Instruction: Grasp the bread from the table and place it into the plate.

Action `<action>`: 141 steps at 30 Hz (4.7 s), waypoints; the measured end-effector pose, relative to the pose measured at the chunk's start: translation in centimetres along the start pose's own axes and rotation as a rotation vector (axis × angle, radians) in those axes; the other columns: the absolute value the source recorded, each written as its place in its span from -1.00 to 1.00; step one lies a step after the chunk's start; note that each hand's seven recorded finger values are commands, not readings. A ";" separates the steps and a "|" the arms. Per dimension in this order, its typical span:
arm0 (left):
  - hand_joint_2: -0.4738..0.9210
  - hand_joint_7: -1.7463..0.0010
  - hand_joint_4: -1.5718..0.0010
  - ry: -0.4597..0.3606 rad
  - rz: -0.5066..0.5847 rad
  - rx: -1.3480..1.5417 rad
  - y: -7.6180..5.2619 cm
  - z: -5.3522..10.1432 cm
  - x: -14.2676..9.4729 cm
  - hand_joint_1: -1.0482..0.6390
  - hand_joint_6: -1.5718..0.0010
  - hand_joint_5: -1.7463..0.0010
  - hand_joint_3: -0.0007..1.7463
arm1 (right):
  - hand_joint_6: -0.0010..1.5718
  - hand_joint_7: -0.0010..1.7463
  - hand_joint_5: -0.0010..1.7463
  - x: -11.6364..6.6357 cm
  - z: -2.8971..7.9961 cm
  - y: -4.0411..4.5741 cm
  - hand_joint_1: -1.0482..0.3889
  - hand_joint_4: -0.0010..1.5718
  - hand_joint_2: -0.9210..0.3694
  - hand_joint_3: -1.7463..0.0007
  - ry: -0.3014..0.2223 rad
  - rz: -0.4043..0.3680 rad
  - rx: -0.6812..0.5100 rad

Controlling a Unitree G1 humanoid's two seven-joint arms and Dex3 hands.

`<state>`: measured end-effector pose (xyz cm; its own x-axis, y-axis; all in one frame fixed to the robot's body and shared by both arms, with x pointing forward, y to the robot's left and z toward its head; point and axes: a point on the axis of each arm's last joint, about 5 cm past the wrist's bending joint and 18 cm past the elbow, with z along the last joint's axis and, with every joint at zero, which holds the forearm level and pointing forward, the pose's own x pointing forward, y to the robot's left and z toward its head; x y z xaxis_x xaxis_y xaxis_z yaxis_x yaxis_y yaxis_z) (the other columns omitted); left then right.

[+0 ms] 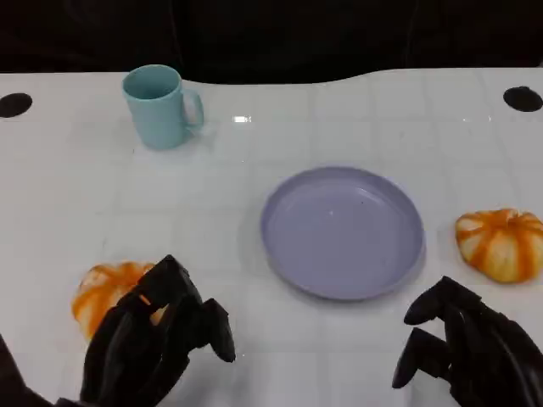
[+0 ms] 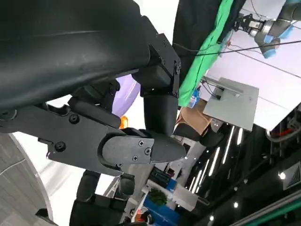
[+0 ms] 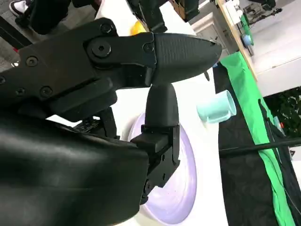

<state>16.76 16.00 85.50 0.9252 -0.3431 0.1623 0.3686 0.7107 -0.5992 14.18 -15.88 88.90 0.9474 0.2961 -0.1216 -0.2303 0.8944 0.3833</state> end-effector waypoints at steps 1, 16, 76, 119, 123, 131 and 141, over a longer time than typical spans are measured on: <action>1.00 -0.83 0.08 -0.001 0.002 0.004 0.0 0.0 0.0 -0.43 0.28 -1.00 -0.61 | -0.50 0.92 1.00 0.0 0.0 0.00 -0.26 -0.22 -1.00 0.45 0.000 0.000 0.001; 1.00 0.78 0.45 0.029 0.024 0.459 -0.5 2.6 0.2 -0.41 0.15 -0.09 -0.91 | -0.48 0.92 1.00 0.0 0.0 -0.02 -0.28 -0.22 -1.00 0.46 0.000 0.001 0.003; 0.97 1.00 0.91 0.701 -0.076 2.141 -0.8 6.5 4.8 -0.46 0.82 0.85 -1.00 | -0.46 0.92 1.00 -0.1 0.1 -0.05 -0.28 -0.21 -1.00 0.44 0.006 -0.003 0.008; 0.95 -1.00 -0.02 0.339 0.118 1.787 5.0 3.3 6.4 -0.02 0.20 -1.00 -0.50 | -0.46 0.92 1.00 -0.1 0.1 -0.10 -0.29 -0.22 -1.00 0.46 0.005 -0.004 0.009; 0.41 -1.00 -0.13 0.297 0.177 1.671 5.3 3.2 6.3 0.05 0.03 -1.00 0.38 | -0.47 0.92 1.00 -0.1 0.1 -0.10 -0.28 -0.21 -1.00 0.45 0.005 -0.003 0.010; 0.18 -1.00 -0.17 0.086 0.221 1.401 4.2 3.1 6.6 0.08 0.01 -1.00 0.73 | -0.48 0.93 1.00 0.0 0.1 -0.11 -0.27 -0.22 -1.00 0.43 0.007 -0.002 0.011; 0.08 -1.00 -0.21 -0.023 0.193 1.194 2.7 3.7 7.1 0.09 -0.01 -1.00 0.82 | -0.48 0.96 1.00 0.1 -0.1 -0.18 -0.26 -0.21 -1.00 0.44 0.015 -0.003 0.010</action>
<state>24.68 17.75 87.88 0.9710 -0.1666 0.1712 0.0643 0.8727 0.4840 14.31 -15.99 88.76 0.9445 0.2989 -0.1365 -0.2256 0.8919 0.3920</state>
